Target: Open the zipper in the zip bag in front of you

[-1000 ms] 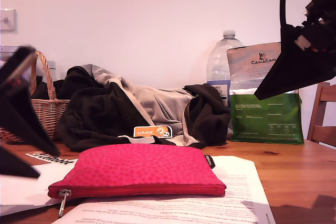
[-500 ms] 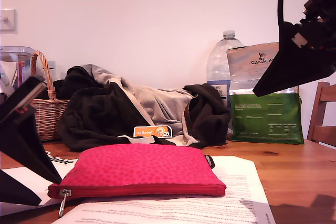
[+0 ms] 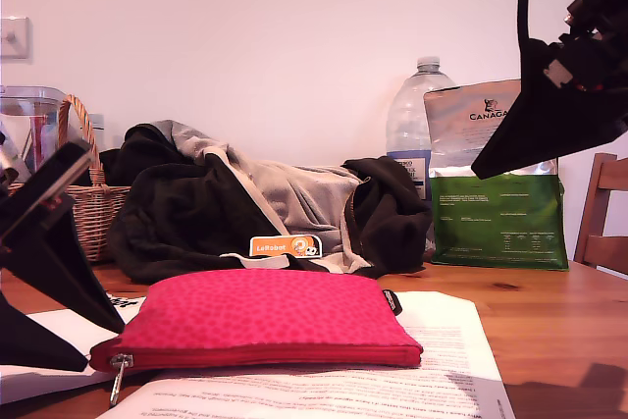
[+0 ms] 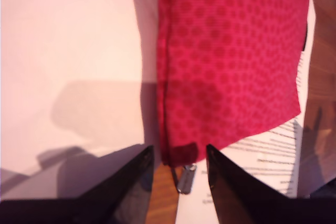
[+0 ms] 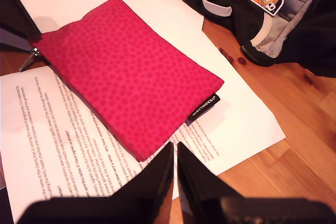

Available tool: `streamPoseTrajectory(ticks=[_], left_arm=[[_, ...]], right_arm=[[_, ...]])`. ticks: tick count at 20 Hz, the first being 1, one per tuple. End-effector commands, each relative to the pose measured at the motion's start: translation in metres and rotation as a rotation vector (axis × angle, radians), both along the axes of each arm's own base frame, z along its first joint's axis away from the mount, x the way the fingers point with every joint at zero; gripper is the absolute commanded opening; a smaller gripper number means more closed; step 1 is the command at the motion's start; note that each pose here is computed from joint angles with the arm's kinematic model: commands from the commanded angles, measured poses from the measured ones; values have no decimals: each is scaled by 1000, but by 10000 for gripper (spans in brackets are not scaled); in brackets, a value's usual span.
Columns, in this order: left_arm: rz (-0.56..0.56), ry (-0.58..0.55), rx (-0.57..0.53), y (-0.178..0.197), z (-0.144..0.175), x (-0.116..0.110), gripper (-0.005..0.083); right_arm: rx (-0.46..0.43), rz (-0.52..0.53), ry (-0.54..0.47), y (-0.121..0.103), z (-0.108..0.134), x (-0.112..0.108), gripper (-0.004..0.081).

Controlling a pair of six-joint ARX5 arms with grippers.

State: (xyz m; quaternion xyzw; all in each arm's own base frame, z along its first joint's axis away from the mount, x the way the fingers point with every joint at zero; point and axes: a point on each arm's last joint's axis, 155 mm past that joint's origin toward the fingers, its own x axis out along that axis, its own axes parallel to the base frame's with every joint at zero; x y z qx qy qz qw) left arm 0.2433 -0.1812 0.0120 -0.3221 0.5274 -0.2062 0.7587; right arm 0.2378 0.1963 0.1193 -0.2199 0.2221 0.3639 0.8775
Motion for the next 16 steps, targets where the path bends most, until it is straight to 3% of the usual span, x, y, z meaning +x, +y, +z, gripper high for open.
streamPoseTrajectory(ticks=[1,7,16], left_arm=[[7,0,-4,-1,-2,4,279],[7,1,-29,-6,0,11,276],[-6,-37,-72,-14,15,21,12]], right_arm=[[6,8,-6,2,1,0,-13],[6,8,-5,2,1,-1,-13],[74,78,45,17,3,-13,-13]])
